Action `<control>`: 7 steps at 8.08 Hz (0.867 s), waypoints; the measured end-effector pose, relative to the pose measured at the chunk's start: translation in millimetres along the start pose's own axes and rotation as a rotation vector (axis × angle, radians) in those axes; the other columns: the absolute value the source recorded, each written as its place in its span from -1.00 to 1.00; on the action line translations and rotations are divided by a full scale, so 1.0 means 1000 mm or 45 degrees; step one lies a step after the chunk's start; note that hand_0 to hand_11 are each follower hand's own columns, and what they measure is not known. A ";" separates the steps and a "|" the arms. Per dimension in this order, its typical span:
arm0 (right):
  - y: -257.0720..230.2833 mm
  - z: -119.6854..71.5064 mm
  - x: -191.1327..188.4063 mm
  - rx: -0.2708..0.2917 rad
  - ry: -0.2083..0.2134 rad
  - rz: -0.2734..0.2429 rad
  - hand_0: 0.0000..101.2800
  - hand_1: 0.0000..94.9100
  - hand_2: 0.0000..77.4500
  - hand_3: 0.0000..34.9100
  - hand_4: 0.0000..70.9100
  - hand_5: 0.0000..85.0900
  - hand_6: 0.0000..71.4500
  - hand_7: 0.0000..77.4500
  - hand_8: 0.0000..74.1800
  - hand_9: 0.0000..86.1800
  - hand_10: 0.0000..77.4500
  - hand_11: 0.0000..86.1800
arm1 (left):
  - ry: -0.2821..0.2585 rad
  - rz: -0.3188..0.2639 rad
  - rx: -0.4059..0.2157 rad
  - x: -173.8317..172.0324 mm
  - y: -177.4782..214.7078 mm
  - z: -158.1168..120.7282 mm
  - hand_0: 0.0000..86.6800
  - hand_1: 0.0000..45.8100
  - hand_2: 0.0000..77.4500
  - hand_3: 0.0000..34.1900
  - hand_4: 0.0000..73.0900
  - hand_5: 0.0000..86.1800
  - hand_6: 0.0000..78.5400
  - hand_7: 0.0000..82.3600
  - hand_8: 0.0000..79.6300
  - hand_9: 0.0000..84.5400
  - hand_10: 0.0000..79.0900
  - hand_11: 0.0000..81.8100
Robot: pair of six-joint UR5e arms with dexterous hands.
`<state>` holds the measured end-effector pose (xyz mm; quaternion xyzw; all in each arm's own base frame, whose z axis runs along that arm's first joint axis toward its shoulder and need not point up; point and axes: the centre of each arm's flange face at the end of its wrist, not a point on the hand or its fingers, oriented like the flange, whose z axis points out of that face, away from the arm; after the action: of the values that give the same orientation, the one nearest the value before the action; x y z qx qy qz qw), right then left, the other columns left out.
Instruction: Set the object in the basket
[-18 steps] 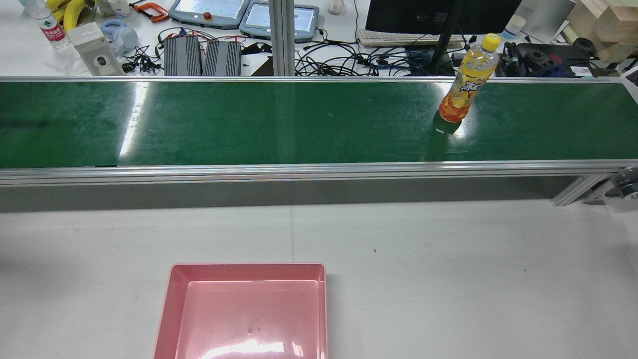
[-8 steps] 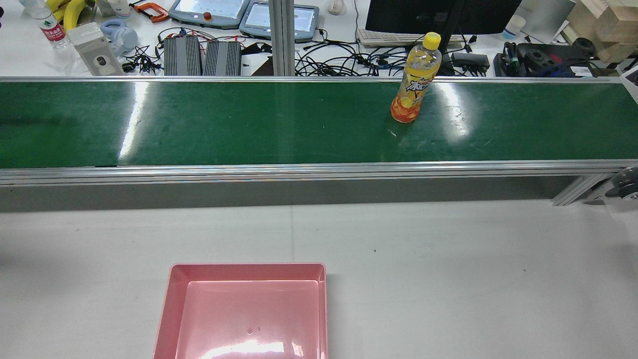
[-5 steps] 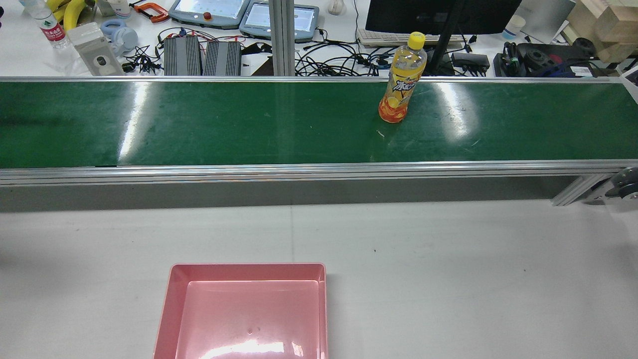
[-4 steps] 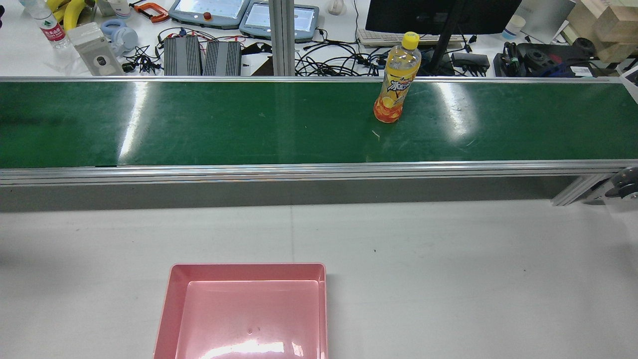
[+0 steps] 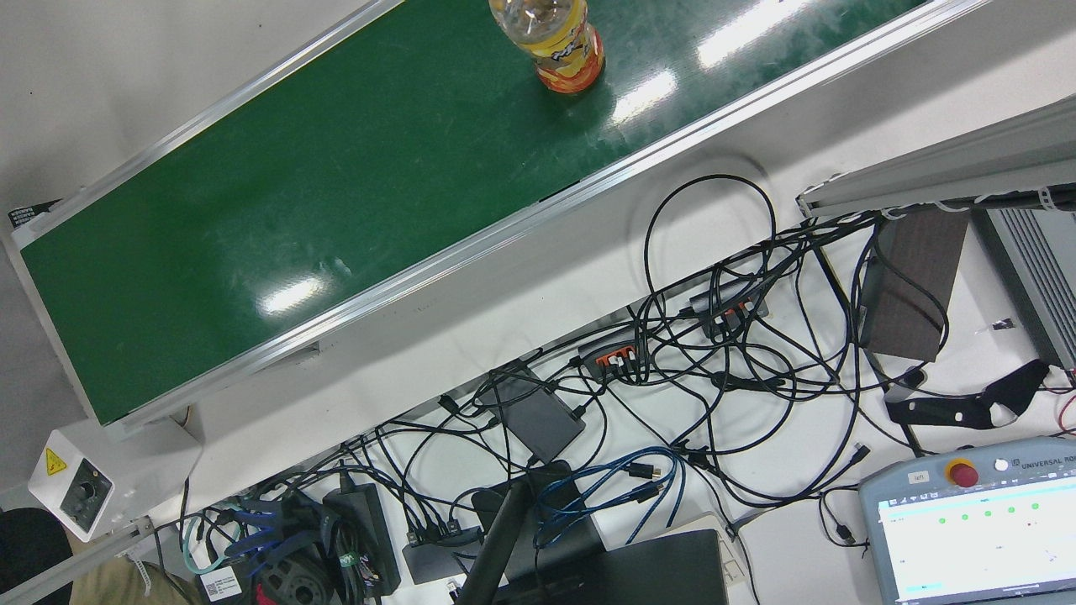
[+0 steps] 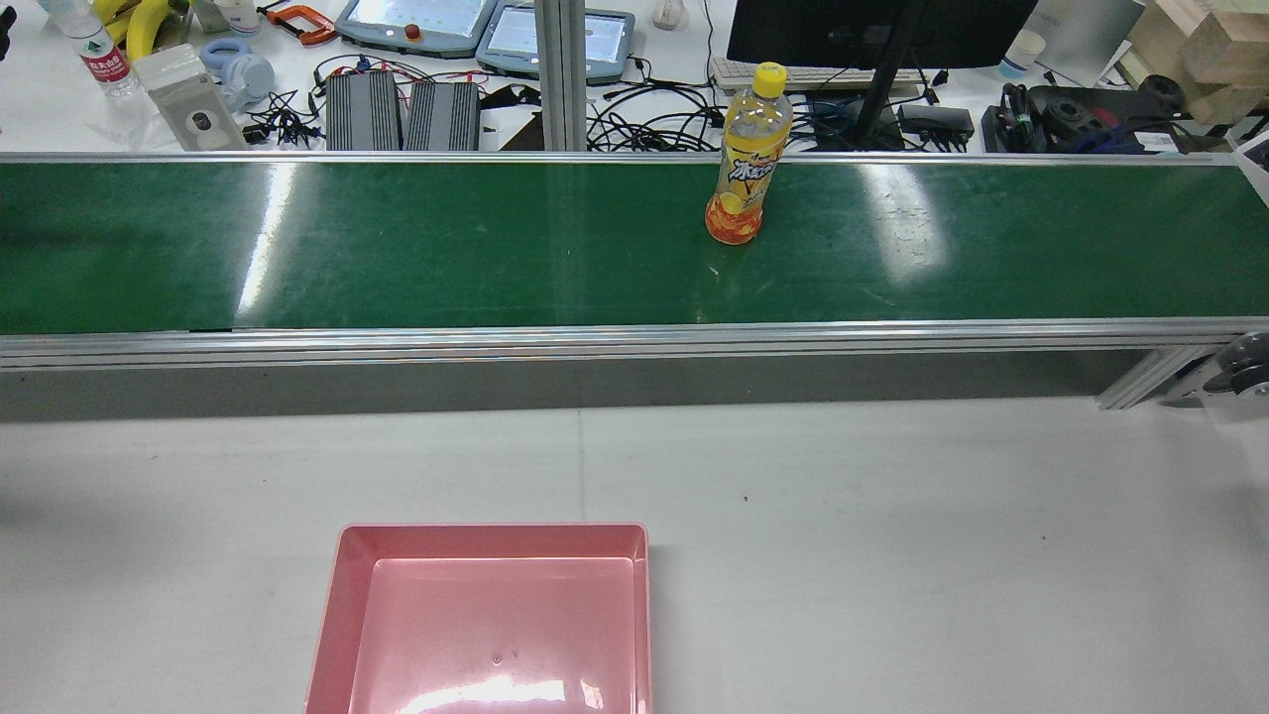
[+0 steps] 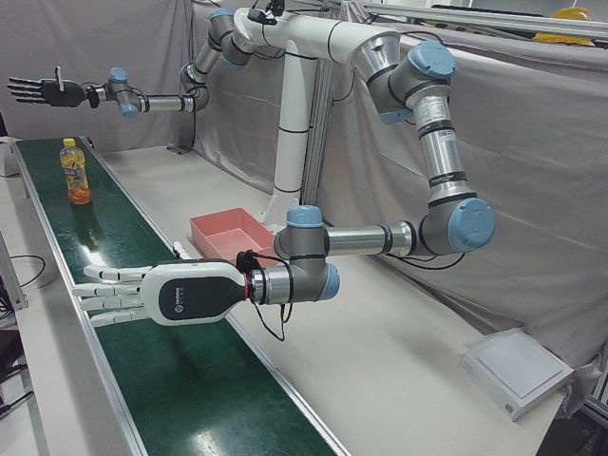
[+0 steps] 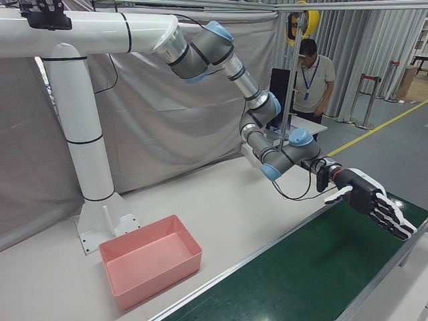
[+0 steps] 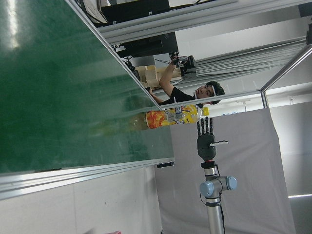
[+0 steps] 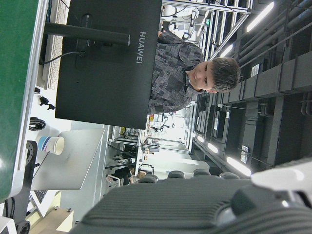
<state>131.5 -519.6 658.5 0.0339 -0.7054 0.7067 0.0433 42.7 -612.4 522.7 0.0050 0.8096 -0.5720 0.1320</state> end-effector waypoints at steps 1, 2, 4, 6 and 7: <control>0.000 0.000 0.000 0.000 0.000 0.000 -1.00 -1.00 -0.99 -0.98 -1.00 -1.00 -1.00 -0.99 -1.00 -1.00 -1.00 -1.00 | -0.001 0.002 0.002 0.000 0.000 0.000 0.53 0.07 -0.99 -0.95 -0.91 -0.57 -1.00 -0.83 -0.86 -0.94 -1.00 -0.96; 0.000 0.000 0.000 0.000 0.000 0.000 -1.00 -1.00 -0.99 -0.98 -1.00 -1.00 -1.00 -0.99 -1.00 -1.00 -1.00 -1.00 | 0.000 0.005 0.001 0.000 0.000 0.001 0.50 0.07 -0.99 -0.98 -0.88 -0.57 -1.00 -0.83 -0.86 -0.94 -1.00 -0.92; 0.000 0.000 0.000 0.000 0.000 0.000 -1.00 -1.00 -0.99 -0.98 -1.00 -1.00 -1.00 -0.99 -1.00 -1.00 -1.00 -1.00 | 0.000 0.010 -0.001 0.000 0.002 0.004 0.49 0.07 -0.99 -0.98 -0.93 -0.57 -1.00 -0.83 -0.86 -0.94 -1.00 -0.92; 0.000 0.000 0.000 0.000 0.000 0.000 -1.00 -1.00 -0.99 -0.98 -1.00 -1.00 -1.00 -0.99 -1.00 -1.00 -1.00 -1.00 | -0.001 0.011 -0.003 0.000 0.004 0.006 0.48 -0.02 -0.99 -0.98 -0.94 -0.56 -1.00 -0.83 -0.86 -0.94 -1.00 -0.92; 0.000 0.000 0.000 0.000 0.000 0.000 -1.00 -1.00 -0.99 -0.98 -1.00 -1.00 -1.00 -0.99 -1.00 -1.00 -1.00 -1.00 | -0.001 0.012 -0.003 0.000 0.004 0.006 0.48 -0.02 -0.99 -0.98 -0.94 -0.56 -1.00 -0.83 -0.86 -0.94 -0.97 -0.89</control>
<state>131.5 -519.6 658.5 0.0339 -0.7053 0.7067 0.0433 45.0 -616.8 517.1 0.0083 0.8101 -0.5705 0.1350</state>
